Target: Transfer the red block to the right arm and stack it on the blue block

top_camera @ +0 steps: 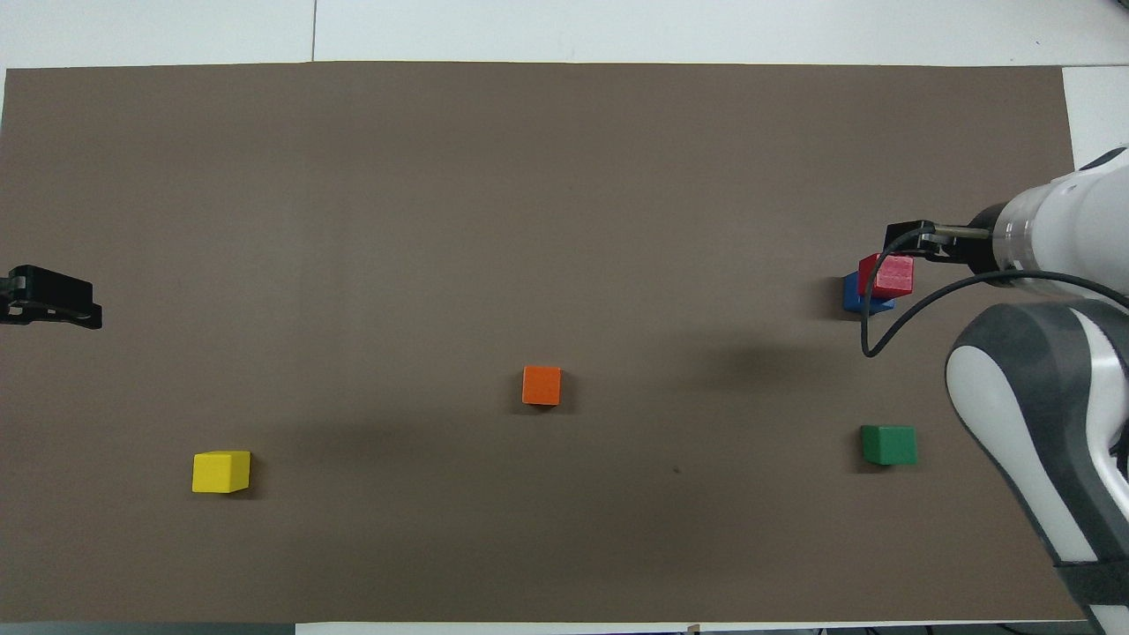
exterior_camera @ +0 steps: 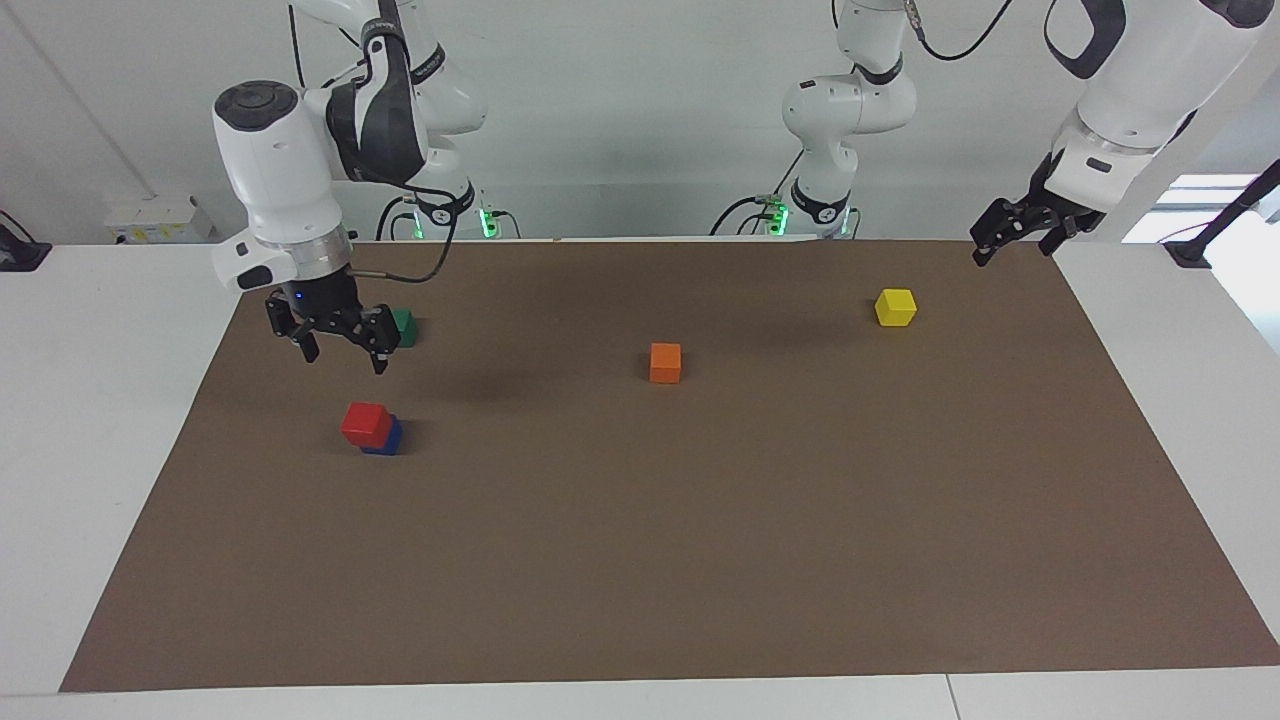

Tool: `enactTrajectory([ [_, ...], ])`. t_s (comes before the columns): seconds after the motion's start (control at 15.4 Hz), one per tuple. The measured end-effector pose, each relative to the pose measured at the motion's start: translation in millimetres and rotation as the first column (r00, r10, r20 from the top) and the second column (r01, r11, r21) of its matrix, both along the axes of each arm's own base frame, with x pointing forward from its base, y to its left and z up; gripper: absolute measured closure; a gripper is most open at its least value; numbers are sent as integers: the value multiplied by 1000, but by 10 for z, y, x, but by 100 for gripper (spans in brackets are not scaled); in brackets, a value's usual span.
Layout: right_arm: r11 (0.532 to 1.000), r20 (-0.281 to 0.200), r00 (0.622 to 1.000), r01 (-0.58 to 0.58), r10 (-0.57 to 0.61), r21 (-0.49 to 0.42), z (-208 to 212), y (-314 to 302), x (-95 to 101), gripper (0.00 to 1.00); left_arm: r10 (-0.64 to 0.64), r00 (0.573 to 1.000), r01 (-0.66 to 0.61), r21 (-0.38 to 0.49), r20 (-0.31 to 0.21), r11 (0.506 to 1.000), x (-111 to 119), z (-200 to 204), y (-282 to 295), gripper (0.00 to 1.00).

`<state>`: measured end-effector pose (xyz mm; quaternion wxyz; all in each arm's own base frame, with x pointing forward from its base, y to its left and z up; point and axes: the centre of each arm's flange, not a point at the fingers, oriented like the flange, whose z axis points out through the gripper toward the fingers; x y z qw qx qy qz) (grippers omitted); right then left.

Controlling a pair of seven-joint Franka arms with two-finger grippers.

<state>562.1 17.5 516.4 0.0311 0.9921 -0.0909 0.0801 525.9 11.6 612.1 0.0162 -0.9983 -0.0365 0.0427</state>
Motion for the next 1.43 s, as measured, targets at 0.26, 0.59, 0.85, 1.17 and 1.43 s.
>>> enactTrajectory([
  [0.26, 998, -65, 996, -63, 63, -2, 353, -86, -33, 0, 0, 1000, 0, 0, 0, 1000, 0, 0, 0, 0],
  [0.59, 996, -193, 978, -86, 85, 4, 761, -256, -219, 0, 0, 1000, 0, 0, 0, 1000, 0, 0, 0, 0],
  [0.85, 992, -190, 974, -128, 127, 5, 1083, -263, -418, 0, 0, 1000, 0, 0, 0, 1000, 0, 0, 0, 0],
  [1.17, 990, -206, 969, -125, 136, 65, 1051, -229, -458, 0, 0, 1000, 0, 0, 0, 1000, 0, 0, 0, 0],
  [1.43, 991, -213, 969, -104, 121, 89, 1001, -306, -462, 0, 0, 1000, 0, 0, 0, 1000, 0, 0, 0, 0],
])
